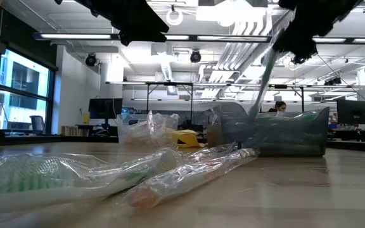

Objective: Pick & Place Toothbrushes
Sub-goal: Put the green toothbrush into the bottom black transparent bin

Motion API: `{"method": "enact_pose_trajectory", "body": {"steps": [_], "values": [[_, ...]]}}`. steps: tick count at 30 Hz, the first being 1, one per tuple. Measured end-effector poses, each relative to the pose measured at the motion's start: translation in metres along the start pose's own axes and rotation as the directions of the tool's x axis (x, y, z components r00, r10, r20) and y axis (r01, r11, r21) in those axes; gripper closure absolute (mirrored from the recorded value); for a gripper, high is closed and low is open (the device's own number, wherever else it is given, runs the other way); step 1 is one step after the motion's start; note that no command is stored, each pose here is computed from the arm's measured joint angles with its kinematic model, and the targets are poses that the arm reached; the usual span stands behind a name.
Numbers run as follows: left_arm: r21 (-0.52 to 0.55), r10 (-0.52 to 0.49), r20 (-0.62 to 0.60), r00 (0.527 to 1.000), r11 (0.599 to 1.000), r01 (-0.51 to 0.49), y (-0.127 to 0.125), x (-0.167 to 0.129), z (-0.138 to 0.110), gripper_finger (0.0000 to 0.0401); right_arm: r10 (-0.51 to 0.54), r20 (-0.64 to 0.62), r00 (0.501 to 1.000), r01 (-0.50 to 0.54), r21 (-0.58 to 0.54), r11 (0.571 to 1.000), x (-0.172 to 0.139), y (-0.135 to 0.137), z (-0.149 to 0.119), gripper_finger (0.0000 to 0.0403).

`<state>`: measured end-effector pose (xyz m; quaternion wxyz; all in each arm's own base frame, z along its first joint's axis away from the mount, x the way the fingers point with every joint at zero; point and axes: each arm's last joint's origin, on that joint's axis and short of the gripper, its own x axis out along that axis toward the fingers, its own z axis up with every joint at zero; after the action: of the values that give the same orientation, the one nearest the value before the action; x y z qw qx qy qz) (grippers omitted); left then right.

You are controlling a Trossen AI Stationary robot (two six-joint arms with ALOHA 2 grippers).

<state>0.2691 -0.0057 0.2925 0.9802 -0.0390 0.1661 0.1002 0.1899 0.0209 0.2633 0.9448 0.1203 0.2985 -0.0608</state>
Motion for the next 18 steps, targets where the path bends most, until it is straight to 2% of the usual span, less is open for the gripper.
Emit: {"method": "enact_pose_trajectory", "body": {"steps": [8,15,18], "values": [[0.0,0.0,0.0,1.0,1.0,0.0,0.0,0.0,0.0,0.0217,0.041,0.126,0.991,-0.049,0.061,0.997,0.023,-0.006,-0.025,0.0385],[0.0,0.0,-0.002,1.0,1.0,0.0,0.0,0.0,0.0,0.0217,-0.003,0.101,0.995,-0.008,0.111,0.994,0.03,-0.012,-0.043,0.0384],[0.0,0.0,-0.003,1.0,1.0,0.0,0.0,0.0,0.0,0.0217,-0.046,0.092,0.995,0.036,0.112,0.993,0.032,-0.015,-0.048,0.0364]]}}
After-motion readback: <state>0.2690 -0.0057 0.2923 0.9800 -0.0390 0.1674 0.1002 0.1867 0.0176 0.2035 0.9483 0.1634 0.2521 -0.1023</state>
